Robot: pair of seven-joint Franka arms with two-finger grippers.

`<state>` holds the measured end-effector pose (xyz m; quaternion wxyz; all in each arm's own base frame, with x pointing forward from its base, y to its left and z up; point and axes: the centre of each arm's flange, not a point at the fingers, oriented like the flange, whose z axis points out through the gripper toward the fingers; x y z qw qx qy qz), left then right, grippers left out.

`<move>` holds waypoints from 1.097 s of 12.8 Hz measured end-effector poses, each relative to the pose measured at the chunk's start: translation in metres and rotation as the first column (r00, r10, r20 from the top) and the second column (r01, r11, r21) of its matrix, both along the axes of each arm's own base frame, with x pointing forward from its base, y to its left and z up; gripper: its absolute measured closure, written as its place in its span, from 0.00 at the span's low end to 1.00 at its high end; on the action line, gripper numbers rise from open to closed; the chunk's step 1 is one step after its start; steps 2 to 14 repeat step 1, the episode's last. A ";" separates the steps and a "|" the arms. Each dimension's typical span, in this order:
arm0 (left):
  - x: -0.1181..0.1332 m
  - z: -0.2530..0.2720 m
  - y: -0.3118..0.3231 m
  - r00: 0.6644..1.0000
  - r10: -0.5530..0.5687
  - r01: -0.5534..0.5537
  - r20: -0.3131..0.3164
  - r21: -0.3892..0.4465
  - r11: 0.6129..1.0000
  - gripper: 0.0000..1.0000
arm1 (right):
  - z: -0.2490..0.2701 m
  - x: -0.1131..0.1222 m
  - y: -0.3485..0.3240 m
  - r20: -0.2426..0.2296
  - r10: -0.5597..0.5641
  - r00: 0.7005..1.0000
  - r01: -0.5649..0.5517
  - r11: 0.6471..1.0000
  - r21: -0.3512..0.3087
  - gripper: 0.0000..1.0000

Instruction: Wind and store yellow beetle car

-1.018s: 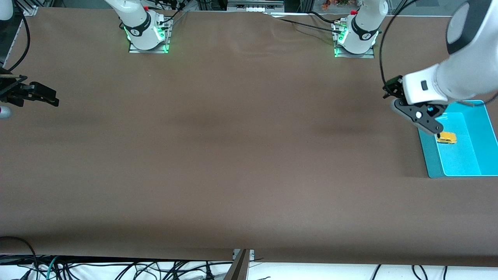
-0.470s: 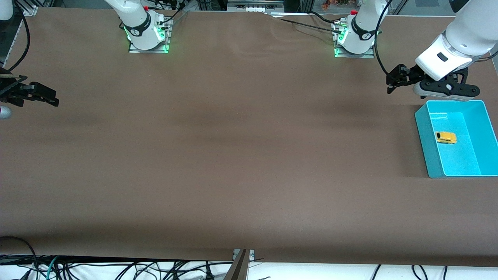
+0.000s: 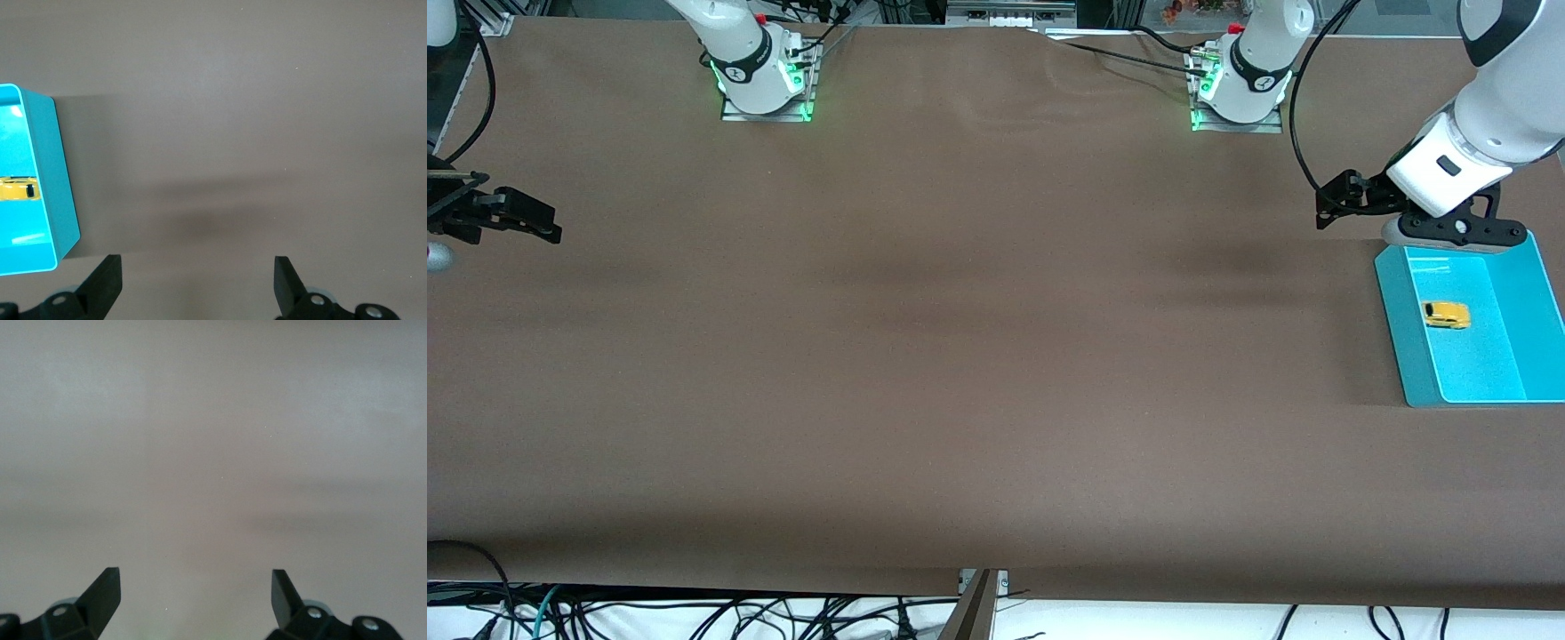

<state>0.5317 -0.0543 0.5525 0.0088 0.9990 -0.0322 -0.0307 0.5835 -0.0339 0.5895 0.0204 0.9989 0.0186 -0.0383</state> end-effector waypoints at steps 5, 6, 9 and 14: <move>0.000 0.002 0.000 1.000 0.002 -0.002 -0.002 0.000 1.000 0.00 | 0.000 0.000 0.000 0.000 0.000 1.000 0.000 1.000 0.000 0.00; 0.000 0.002 0.000 1.000 0.002 -0.002 -0.002 0.000 1.000 0.00 | 0.000 0.000 0.000 0.000 0.000 1.000 0.000 1.000 0.000 0.00; 0.000 0.002 0.000 1.000 0.002 -0.002 -0.002 0.000 1.000 0.00 | 0.000 0.000 0.000 0.000 0.000 1.000 0.000 1.000 0.000 0.00; 0.000 0.002 0.000 1.000 0.002 -0.002 -0.002 0.000 1.000 0.00 | 0.000 0.000 0.000 0.000 0.000 1.000 0.000 1.000 0.000 0.00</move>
